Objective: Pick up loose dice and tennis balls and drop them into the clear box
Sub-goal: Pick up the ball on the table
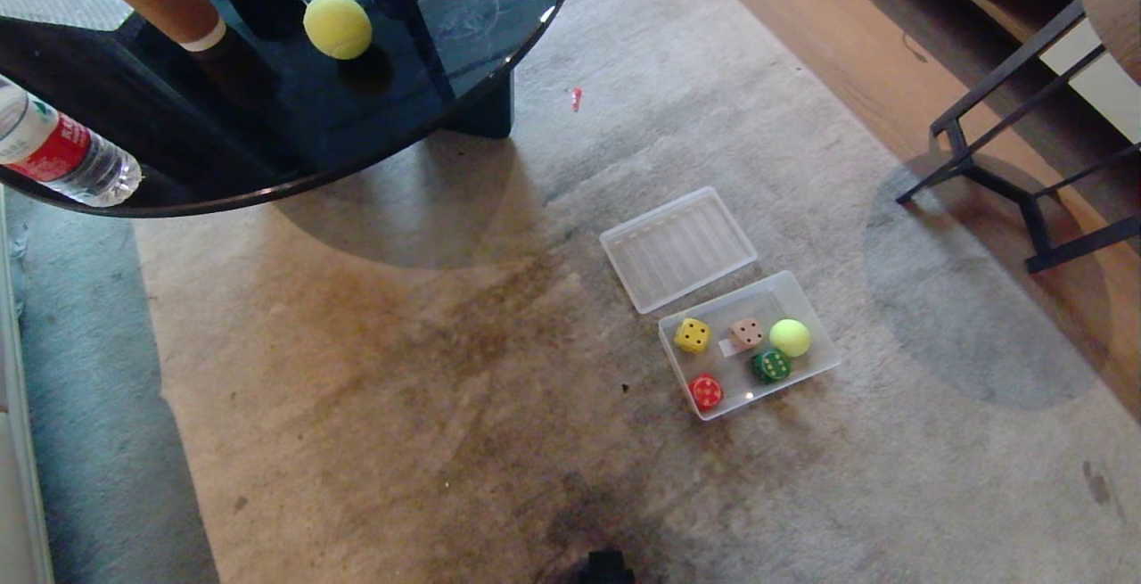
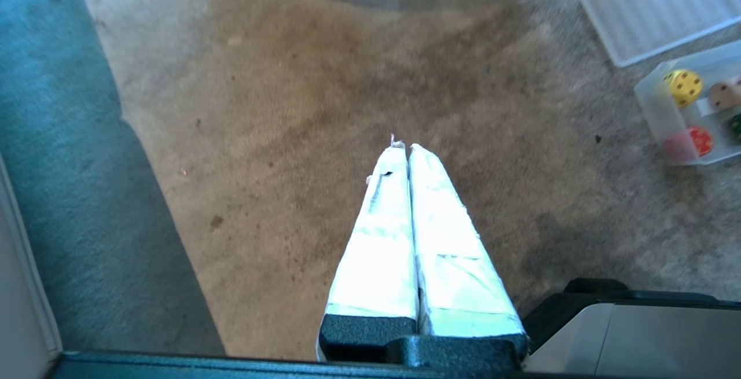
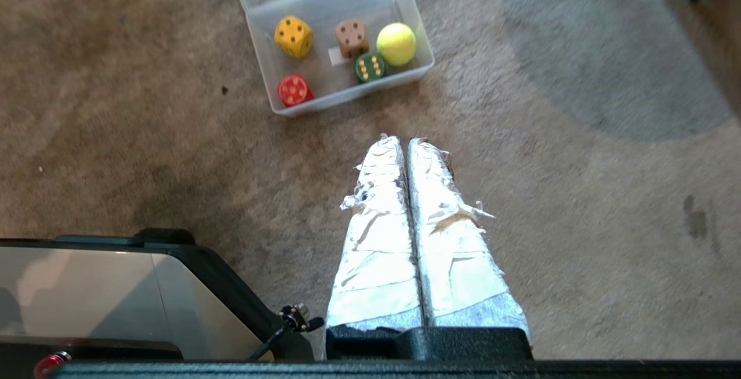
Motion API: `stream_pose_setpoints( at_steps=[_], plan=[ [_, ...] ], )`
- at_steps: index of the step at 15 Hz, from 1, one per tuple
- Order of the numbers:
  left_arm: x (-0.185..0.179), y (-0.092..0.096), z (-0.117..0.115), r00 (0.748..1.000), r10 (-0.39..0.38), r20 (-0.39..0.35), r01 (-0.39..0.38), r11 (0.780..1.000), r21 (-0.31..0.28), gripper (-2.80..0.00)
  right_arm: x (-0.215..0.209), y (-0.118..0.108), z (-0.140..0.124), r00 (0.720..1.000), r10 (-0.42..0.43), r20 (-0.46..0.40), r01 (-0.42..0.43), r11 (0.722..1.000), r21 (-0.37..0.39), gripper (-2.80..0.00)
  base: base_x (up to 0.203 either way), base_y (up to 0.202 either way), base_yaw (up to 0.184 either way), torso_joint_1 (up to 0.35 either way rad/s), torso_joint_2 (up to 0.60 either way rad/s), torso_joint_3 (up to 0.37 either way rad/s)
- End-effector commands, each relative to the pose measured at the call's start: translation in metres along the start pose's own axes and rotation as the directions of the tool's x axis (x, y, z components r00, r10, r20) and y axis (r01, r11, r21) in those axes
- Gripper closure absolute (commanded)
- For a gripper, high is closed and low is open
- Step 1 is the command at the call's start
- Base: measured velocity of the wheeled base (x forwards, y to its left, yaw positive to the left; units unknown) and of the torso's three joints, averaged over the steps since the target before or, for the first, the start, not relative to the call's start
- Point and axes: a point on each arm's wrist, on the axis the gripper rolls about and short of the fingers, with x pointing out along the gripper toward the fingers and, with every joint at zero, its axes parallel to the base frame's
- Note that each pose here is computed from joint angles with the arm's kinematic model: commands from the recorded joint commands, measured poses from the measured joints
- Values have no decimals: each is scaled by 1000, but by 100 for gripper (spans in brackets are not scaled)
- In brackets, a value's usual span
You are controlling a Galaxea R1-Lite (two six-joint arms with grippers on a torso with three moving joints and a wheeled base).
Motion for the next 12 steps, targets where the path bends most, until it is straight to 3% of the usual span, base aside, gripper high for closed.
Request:
stream_pose_setpoints(
  at_steps=[1,12],
  plan=[
    [0,0,0,1000,0,1,0,1000,0,0,0,0,0,1000,1,-3,-1,1000,-1,0,0,0,0,2,4,216],
    [0,0,0,1000,0,1,0,1000,0,0,0,0,0,1000,1,-1,-1,1000,-1,0,0,0,0,1,1,202]
  ],
)
